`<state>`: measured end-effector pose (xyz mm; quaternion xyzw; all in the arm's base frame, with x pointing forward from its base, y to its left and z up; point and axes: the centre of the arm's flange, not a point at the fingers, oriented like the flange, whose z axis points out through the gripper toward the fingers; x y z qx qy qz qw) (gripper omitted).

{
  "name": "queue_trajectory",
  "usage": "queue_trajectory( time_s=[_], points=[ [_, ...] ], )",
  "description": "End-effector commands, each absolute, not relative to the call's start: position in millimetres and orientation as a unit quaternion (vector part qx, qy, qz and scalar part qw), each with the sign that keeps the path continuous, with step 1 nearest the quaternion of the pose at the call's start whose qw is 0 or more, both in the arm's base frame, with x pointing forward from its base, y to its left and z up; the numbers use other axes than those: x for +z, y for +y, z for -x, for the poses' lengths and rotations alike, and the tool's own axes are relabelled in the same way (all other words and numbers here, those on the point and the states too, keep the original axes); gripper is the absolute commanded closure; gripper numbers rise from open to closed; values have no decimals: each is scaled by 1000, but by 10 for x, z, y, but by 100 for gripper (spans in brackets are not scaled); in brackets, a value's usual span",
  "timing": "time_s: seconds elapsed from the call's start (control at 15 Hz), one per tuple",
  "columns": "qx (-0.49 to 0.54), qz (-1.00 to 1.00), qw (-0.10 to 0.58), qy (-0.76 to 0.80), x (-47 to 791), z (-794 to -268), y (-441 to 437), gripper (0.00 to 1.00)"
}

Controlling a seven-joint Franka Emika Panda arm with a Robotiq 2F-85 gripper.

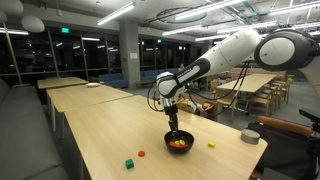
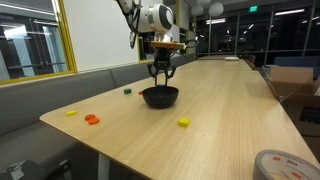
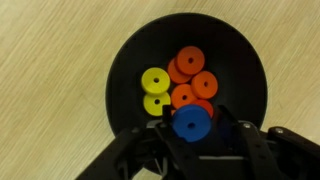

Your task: Put the rings inside the black bowl

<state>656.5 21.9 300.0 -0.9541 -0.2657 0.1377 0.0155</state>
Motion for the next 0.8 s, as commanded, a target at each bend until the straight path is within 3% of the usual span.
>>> queue_trajectory(
  time_s=[0.0,0.13,0.2,0.73],
  points=[
    [123,955,30,-269,3107,-6637,220,18],
    [110,956,21,-271,3122,-6670,263,2],
    [100,956,19,-274,3129,-6685,287,0],
    [-3,949,18,-315,3078,-6865,873,0]
  ],
)
